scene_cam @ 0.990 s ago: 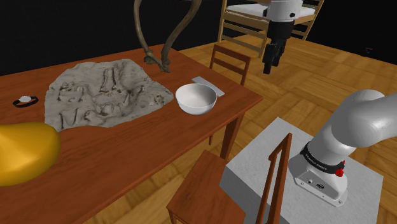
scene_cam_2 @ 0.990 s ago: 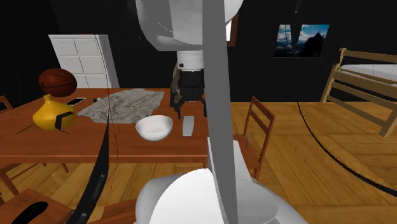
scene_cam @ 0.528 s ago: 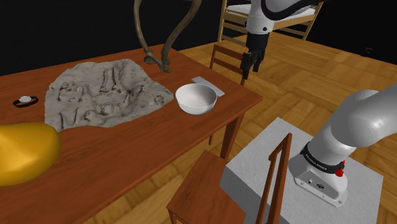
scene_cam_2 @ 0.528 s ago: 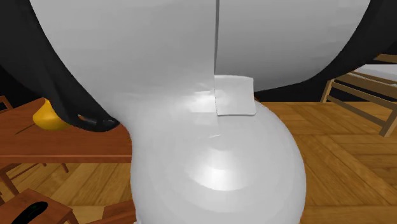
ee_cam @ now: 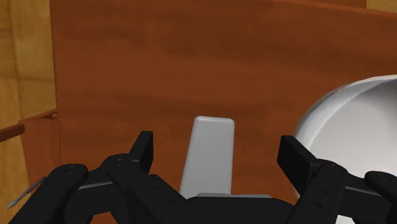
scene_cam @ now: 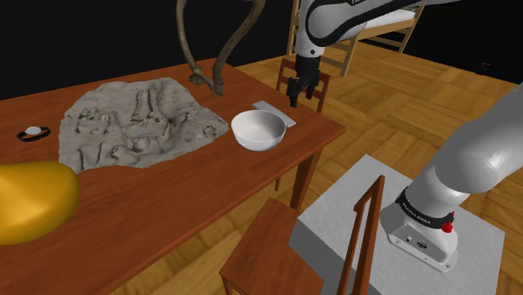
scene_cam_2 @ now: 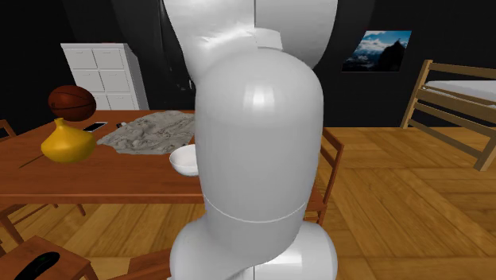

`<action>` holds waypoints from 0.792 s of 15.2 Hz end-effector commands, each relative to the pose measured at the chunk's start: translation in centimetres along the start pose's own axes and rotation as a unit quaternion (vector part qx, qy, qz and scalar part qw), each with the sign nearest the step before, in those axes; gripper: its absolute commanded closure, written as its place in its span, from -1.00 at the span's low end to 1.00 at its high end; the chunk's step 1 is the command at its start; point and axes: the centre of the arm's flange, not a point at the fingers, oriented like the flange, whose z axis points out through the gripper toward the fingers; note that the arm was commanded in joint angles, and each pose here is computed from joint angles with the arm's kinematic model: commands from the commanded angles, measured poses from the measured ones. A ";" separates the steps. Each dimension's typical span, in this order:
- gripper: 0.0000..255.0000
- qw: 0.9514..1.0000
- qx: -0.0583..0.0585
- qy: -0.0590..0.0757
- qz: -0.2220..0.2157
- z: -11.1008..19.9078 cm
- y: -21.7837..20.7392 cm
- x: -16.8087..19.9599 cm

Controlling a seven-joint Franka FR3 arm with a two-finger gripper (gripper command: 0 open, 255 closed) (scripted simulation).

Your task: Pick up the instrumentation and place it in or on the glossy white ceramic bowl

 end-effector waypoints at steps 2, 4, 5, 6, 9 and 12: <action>-1.00 1.000 0.001 0.010 0.010 1.9 -0.3 3.1; -1.00 1.000 0.001 0.016 0.017 3.0 -0.3 5.3; -1.00 1.000 0.001 0.019 0.020 3.5 -0.3 6.4; -1.00 0.999 0.002 0.022 0.023 4.1 -0.3 7.6; -1.00 0.999 0.002 0.030 0.032 5.5 -0.3 10.5; -1.00 0.999 0.002 0.030 0.032 7.0 -0.3 10.6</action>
